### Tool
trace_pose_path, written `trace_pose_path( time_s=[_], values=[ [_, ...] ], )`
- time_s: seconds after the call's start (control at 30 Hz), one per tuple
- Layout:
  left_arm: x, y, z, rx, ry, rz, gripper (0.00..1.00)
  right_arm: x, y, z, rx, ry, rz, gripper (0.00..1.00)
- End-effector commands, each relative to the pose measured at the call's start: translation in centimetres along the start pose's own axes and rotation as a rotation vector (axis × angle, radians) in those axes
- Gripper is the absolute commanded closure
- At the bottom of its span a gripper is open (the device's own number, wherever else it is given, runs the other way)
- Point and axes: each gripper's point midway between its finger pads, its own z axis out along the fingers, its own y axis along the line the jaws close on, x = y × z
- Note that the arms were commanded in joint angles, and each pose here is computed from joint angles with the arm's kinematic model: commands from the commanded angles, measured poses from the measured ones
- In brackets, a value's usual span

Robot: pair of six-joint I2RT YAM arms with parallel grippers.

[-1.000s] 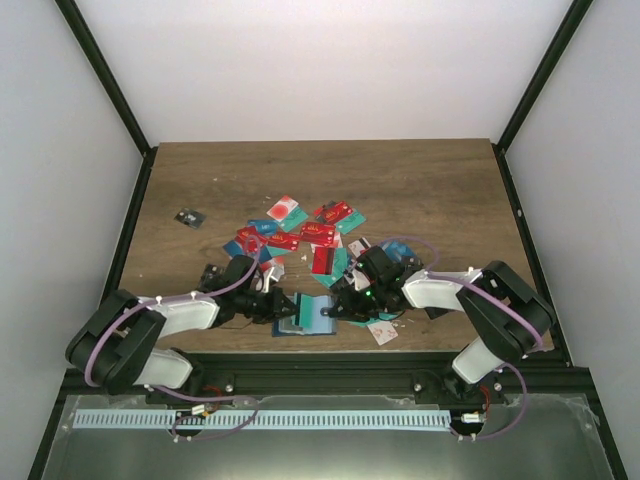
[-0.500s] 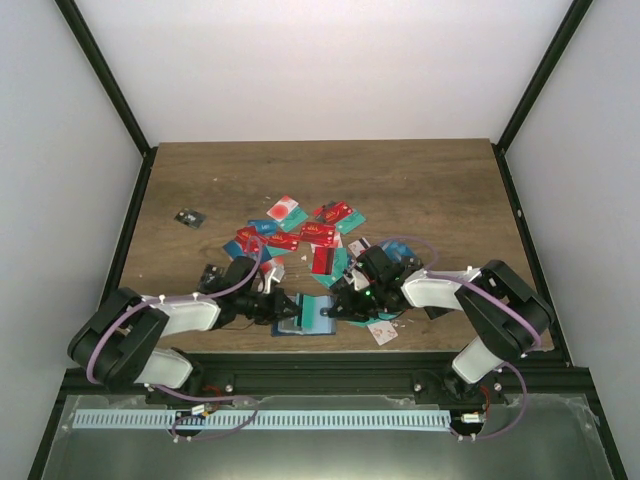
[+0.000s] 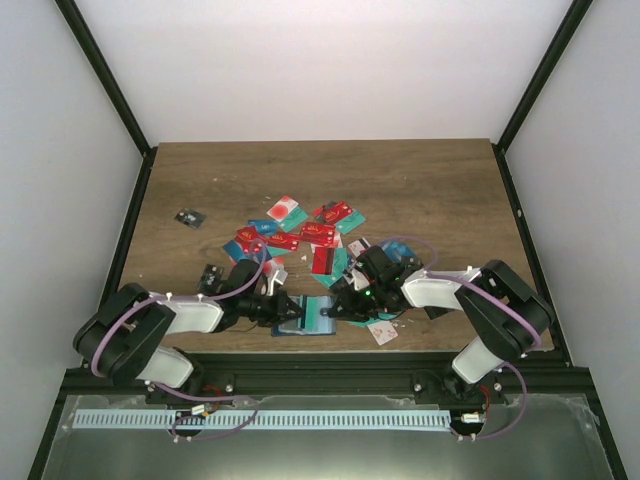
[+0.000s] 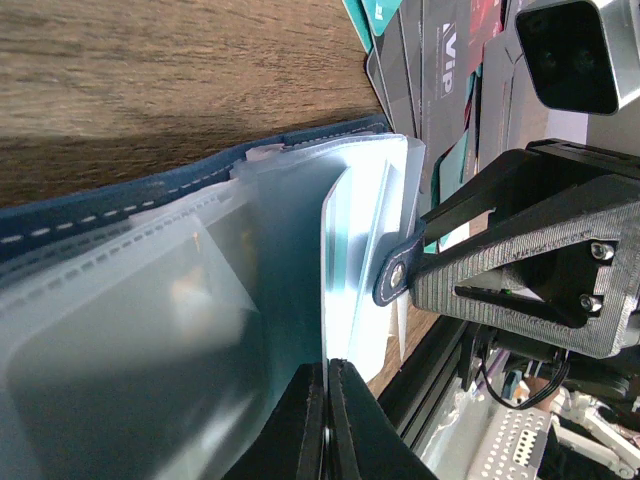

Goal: Put the credit cards into the card holder
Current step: Insert the credit card into the card holder.

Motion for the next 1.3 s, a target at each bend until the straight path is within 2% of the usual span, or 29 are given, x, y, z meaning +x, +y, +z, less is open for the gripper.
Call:
trace_pose_path(
  time_s=[0.0,1.07,1.27],
  values=[
    [0.5,0.4,0.7,-0.007,0.008,-0.012,0.96,-0.4,-0.1,0.0,0.008,-0.012,0.002,0.72],
    [1.8,0.5,3.6,-0.028,0.062,-0.015,0.96,-0.1,-0.3,-0.5,0.016,-0.027,0.017,0.72],
    [2.0,0.8,3.7,-0.049,0.065,-0.017,0.96,-0.5,0.4,-1.9,0.02,-0.062,-0.012,0.65]
  ],
)
